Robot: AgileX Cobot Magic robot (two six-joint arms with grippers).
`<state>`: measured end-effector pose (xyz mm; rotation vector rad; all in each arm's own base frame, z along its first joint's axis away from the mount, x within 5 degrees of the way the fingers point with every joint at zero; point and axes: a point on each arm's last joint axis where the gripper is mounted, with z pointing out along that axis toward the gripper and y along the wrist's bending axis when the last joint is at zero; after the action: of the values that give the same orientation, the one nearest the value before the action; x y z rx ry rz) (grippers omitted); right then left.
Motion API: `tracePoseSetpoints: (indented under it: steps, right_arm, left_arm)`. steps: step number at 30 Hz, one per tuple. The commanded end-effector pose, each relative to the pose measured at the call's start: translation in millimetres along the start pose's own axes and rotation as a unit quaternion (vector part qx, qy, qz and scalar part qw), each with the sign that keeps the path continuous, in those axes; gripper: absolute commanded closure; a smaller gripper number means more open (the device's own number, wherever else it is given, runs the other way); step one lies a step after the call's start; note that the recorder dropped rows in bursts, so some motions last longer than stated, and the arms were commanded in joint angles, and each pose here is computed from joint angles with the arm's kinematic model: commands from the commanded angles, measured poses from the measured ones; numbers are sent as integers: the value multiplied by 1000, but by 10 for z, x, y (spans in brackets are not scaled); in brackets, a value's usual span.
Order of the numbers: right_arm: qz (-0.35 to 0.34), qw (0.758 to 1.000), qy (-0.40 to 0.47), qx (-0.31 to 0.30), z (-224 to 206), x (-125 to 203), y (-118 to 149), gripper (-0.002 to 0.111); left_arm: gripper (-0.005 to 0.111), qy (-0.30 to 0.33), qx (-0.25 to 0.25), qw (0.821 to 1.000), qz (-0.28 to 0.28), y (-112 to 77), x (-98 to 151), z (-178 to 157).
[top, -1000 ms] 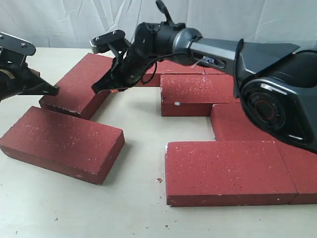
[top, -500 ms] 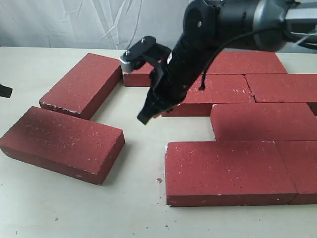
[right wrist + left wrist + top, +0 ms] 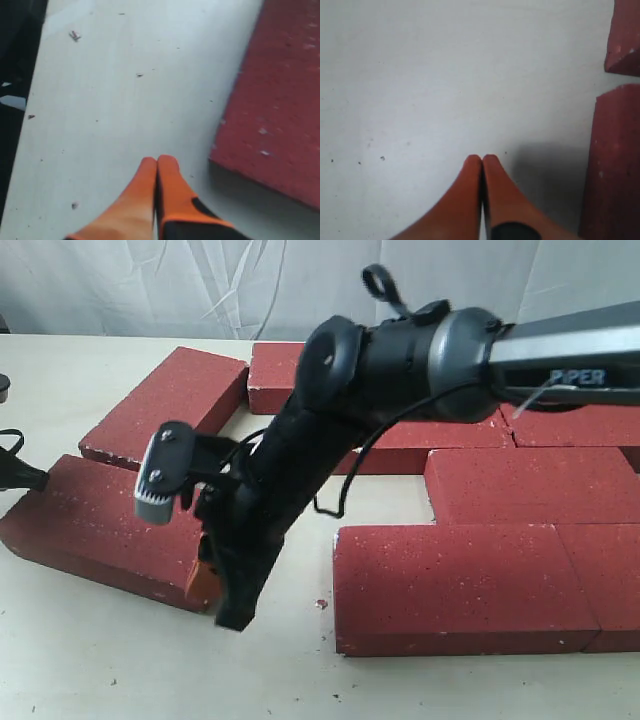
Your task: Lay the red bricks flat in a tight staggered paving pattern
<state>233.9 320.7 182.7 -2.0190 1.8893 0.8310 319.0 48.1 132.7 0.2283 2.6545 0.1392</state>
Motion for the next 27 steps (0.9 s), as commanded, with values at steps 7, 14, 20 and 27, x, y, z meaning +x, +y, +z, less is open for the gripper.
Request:
tracePoseSetpoints:
  steps: [7, 14, 20, 27]
  right_arm:
    - [-25, 999, 43, -19, 503, -114, 100, 109]
    - [-10, 996, 75, 49, 501, -61, -17, 109]
    - [-2, 986, 134, 94, 443, 24, -93, 109]
    - [23, 969, 207, 134, 191, 155, -173, 109]
  left_arm:
    - [107, 34, 20, 999, -21, -10, 9, -12]
    - [107, 42, 52, 998, -23, -95, -15, -26]
    - [107, 50, 132, 989, 38, -308, -29, -60]
    - [107, 35, 182, 982, 45, -396, -50, -86]
